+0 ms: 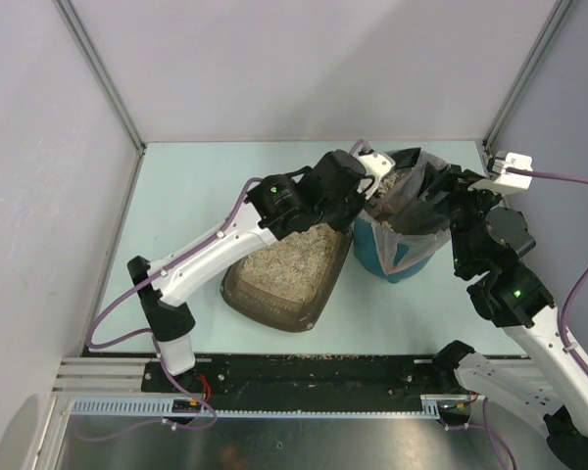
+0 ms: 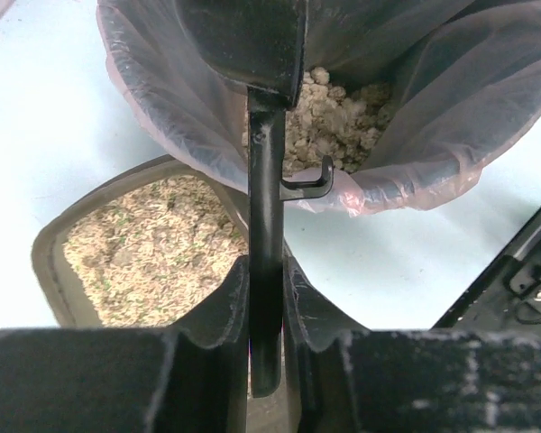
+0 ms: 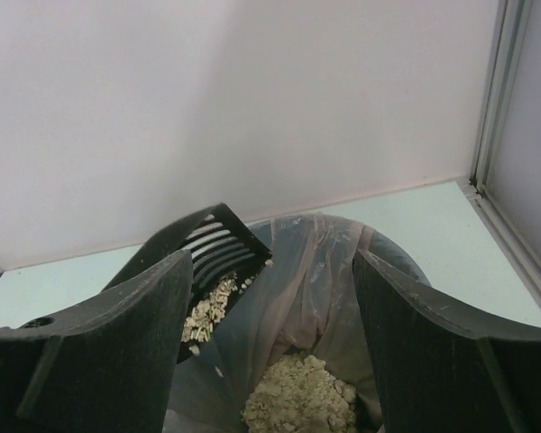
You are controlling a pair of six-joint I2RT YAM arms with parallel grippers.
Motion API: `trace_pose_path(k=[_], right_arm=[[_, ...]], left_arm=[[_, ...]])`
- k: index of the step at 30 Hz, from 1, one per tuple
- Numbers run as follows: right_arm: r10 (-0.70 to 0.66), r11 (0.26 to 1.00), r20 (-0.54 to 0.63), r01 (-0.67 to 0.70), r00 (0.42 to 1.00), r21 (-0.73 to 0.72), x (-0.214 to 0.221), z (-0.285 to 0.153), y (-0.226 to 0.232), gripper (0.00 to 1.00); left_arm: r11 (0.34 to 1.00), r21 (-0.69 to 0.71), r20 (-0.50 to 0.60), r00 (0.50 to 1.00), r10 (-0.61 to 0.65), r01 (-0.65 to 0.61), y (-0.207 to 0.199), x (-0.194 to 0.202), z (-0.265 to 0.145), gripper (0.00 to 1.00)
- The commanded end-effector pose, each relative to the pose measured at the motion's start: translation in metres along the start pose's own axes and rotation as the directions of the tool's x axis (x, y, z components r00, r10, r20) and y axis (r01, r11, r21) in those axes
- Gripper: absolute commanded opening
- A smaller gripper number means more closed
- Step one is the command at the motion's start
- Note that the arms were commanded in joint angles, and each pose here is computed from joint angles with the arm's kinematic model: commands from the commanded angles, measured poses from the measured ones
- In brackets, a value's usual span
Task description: Clean the litter box
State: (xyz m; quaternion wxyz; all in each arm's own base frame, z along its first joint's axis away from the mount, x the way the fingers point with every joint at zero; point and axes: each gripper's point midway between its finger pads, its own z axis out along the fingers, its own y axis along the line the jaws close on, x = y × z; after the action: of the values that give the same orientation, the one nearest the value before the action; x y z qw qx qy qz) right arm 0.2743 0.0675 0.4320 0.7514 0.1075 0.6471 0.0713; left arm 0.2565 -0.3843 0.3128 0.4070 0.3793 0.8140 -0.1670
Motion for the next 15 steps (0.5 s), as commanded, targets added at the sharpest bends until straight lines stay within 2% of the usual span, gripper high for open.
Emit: trace_pose_path(k=[1, 15], right_arm=[[0.033, 0.999, 0.034, -0.033, 0.999, -0.001, -0.0114, -0.0026, -0.0007, 0.76], [0.038, 0.999, 0.042, -0.038, 0.998, 0.008, -0.0142, -0.0038, -0.0034, 0.76]], left_arm=[[0.985, -0.098, 0.041, 0.989, 0.143, -0.139, 0.0051, -0.0138, -0.0162, 0.00], [0.940, -0.233, 0.016, 0.966, 0.259, -0.248, 0.0124, -0.0167, -0.0248, 0.00]])
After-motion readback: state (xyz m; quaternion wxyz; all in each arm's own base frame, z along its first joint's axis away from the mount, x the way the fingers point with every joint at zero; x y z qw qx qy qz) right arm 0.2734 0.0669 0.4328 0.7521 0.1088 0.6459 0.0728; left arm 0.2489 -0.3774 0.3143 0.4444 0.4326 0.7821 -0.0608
